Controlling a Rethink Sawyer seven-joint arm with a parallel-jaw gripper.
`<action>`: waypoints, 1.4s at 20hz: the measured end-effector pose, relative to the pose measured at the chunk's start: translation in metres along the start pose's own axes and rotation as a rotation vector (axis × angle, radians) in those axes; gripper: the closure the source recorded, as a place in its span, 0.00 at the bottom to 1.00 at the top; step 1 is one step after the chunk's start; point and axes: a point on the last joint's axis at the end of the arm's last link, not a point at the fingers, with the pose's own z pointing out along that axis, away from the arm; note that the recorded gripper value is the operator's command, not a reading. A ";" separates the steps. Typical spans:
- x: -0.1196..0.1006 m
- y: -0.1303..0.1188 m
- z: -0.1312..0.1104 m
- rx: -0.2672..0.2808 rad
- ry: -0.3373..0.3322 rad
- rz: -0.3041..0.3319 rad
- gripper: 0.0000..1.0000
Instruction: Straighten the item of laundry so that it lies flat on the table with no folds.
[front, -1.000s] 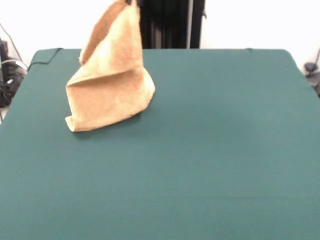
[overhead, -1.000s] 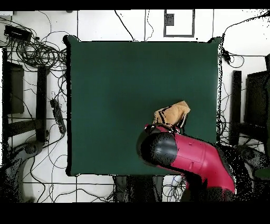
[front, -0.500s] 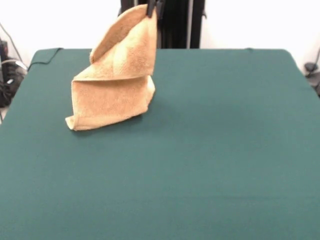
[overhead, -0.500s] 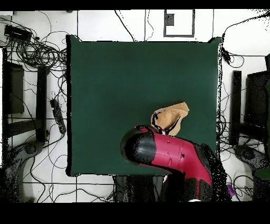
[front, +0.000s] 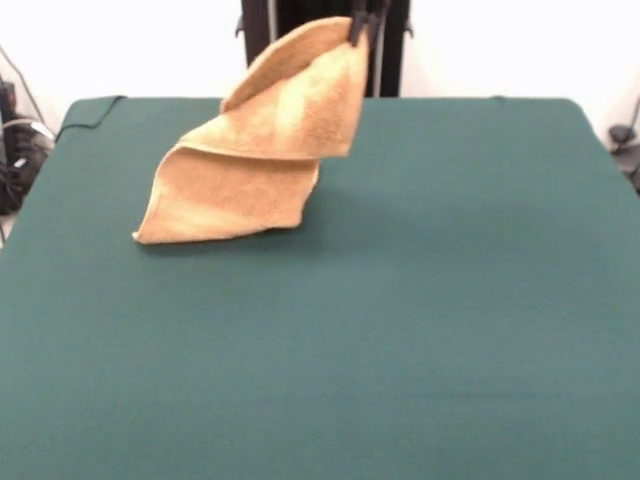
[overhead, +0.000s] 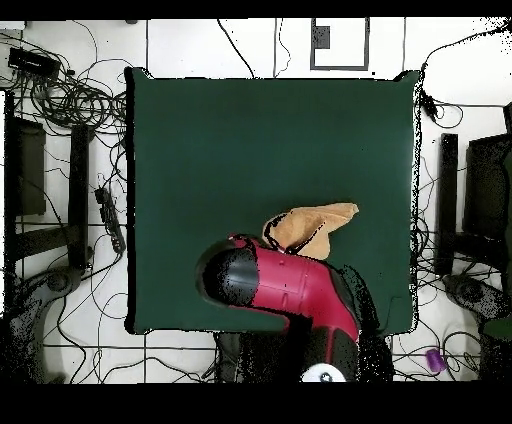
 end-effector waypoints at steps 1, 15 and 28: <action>0.001 0.005 0.001 -0.001 0.002 0.008 1.00; 0.005 0.067 0.026 0.019 0.017 0.164 0.00; -0.015 0.065 0.028 0.024 -0.006 0.199 0.00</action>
